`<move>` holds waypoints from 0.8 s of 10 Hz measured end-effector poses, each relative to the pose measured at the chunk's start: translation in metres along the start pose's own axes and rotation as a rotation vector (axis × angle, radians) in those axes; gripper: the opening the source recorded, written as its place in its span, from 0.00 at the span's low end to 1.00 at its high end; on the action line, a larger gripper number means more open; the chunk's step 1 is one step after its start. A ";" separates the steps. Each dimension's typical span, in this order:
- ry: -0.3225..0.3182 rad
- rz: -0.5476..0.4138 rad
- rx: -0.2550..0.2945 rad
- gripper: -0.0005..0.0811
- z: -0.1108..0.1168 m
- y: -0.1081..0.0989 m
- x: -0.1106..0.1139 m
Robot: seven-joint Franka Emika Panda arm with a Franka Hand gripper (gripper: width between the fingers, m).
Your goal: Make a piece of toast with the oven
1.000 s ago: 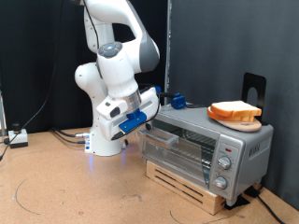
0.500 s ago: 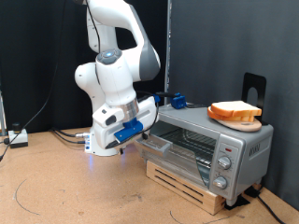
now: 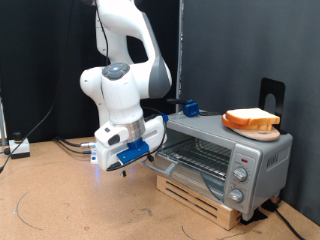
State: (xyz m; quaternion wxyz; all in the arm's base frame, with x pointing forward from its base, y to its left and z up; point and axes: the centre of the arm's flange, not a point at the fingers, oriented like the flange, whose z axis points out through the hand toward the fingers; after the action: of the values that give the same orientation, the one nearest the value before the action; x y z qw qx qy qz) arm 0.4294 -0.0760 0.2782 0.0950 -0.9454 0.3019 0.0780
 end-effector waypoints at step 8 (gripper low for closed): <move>0.015 0.091 0.010 1.00 0.044 0.007 0.055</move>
State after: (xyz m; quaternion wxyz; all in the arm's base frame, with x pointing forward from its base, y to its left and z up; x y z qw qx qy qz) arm 0.4655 -0.1025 0.2236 0.0938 -0.9307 0.3458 0.0738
